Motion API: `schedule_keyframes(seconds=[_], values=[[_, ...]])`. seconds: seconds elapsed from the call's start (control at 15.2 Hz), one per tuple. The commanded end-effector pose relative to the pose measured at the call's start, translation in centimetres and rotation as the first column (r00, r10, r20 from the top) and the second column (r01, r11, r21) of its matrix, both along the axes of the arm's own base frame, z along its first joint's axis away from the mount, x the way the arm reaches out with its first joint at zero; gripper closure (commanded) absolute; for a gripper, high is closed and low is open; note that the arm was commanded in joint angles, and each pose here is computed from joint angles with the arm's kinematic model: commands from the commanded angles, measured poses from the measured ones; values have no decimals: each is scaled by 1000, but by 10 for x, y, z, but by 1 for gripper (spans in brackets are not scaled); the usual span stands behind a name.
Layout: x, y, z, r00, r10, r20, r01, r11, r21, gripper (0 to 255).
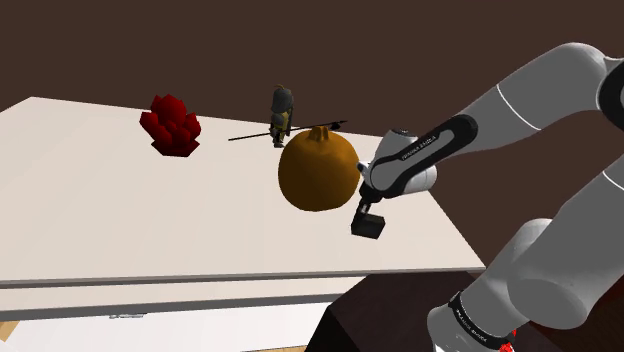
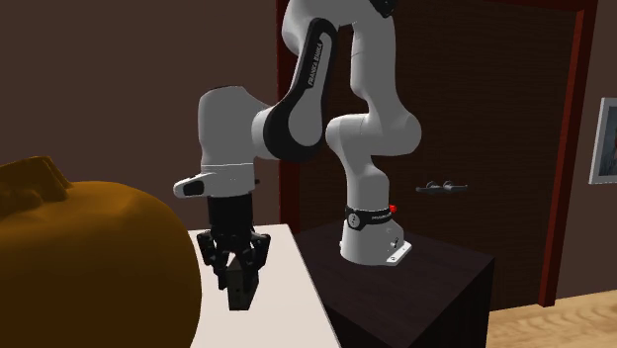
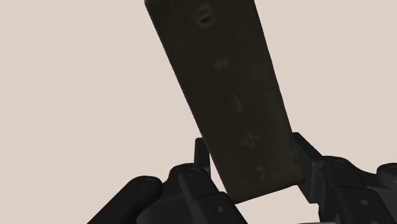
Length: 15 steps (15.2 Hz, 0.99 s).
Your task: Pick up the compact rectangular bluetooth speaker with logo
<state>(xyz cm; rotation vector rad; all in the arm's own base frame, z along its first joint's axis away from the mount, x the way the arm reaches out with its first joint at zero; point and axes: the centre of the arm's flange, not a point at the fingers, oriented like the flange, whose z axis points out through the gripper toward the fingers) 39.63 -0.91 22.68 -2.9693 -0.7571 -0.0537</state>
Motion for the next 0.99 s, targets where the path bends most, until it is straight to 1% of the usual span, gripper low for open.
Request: schedule_keyframes(seconds=[0.0,0.79,0.92], values=[[0,0,10,1000,-1,0,1,1000,0,255],[0,0,73,1000,-1,0,1,1000,0,255],[0,0,74,1000,-1,0,1,1000,0,255]])
